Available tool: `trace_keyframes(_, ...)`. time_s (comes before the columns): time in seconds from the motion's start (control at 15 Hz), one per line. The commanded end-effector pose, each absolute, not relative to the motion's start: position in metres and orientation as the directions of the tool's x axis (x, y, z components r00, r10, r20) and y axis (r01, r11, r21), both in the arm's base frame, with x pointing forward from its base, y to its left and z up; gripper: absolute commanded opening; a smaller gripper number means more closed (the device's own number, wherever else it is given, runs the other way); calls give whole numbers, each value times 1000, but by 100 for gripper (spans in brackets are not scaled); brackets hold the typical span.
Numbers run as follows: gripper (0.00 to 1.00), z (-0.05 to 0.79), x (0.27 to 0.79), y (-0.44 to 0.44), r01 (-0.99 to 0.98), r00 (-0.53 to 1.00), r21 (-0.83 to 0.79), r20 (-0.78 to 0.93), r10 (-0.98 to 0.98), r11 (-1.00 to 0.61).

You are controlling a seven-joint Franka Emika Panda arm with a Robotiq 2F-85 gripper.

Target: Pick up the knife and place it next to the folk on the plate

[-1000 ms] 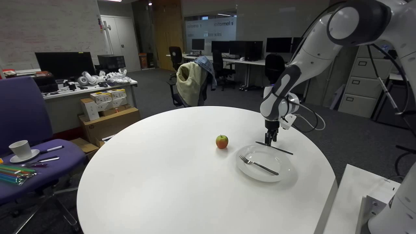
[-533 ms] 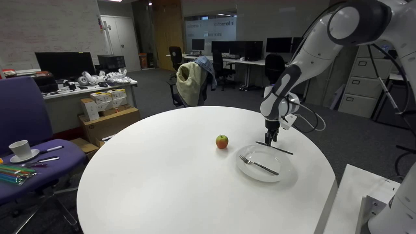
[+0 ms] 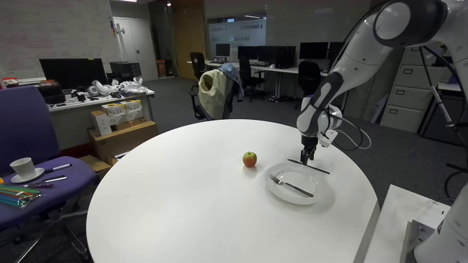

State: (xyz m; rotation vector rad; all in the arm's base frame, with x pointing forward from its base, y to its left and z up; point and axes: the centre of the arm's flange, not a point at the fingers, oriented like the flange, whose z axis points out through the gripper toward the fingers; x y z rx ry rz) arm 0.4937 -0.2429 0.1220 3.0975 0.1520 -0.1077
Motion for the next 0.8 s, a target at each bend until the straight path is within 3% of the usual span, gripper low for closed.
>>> trace_keyframes(0.0,100,142,462,-233,102,994,31,-29,102,-994)
trace_keyframes(0.73,100,145,449,-241,67,998,26,-24,66,-997)
